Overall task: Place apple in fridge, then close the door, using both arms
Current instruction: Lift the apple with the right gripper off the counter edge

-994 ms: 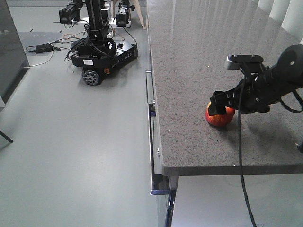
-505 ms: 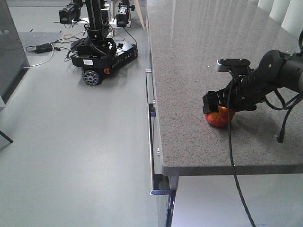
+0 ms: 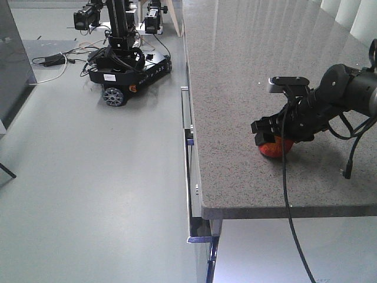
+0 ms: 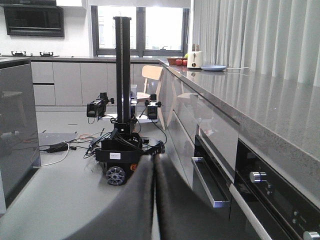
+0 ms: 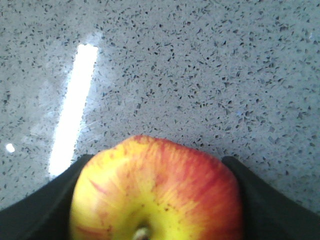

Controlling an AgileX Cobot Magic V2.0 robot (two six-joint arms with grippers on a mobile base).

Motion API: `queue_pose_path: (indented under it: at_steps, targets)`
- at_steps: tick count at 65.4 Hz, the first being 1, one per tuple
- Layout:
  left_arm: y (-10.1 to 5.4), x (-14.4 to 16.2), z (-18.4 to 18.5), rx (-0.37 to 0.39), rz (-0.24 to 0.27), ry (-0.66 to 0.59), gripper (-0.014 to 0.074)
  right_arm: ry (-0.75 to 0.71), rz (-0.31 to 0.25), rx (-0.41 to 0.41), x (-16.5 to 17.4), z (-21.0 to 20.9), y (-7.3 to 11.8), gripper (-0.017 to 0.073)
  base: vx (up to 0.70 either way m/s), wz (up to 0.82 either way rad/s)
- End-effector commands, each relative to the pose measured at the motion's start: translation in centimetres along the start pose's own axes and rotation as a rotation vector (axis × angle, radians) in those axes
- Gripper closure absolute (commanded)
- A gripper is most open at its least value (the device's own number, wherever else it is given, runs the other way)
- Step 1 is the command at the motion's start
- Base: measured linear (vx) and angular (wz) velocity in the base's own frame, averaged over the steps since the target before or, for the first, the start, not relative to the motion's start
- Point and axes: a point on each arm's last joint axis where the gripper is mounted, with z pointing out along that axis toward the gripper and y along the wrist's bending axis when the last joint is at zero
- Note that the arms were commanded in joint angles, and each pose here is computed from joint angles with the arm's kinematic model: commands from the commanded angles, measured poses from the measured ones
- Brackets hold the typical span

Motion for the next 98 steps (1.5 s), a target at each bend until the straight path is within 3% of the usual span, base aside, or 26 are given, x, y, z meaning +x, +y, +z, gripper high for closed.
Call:
queue_pose_path:
  at_steps: [1,14,29,45,67,80,98]
  targets:
    - [0.0,0.2,-0.1,0.009,-0.007,-0.061,0.0599,-0.105,-0.005,0.0,-1.5,-3.0,0.4,0.0299,0.0,0.0]
    - [0.0,0.2,-0.1,0.009,-0.007,-0.061,0.0599,-0.11,-0.005,0.0,-1.6,-3.4,0.4,0.0382,0.0,0.0]
    - [0.0,0.2,-0.1,0.009,-0.007,-0.061,0.0599,-0.072,-0.038,-0.024,-0.6,-6.3,1.8,0.0394,0.0,0.0]
    - [0.0,0.2,-0.1,0.009,-0.007,-0.061,0.0599,-0.211,-0.19,-0.053,3.8,-10.9,7.4,0.0391,0.0,0.0]
    - [0.0,0.2,-0.1,0.009,-0.007,-0.061,0.0599,-0.346,-0.399,-0.195,10.2,-19.3,13.4,0.0391,0.0,0.0]
    - [0.0,0.2,-0.1,0.009,-0.007,-0.061,0.0599,-0.375,-0.48,-0.28,15.1,-21.8,14.4,0.0391,0.0,0.0]
    - [0.0,0.2,-0.1,0.009,-0.007,-0.061,0.0599,-0.377,-0.542,-0.362,21.4,-23.3,13.2,0.0391,0.0,0.0]
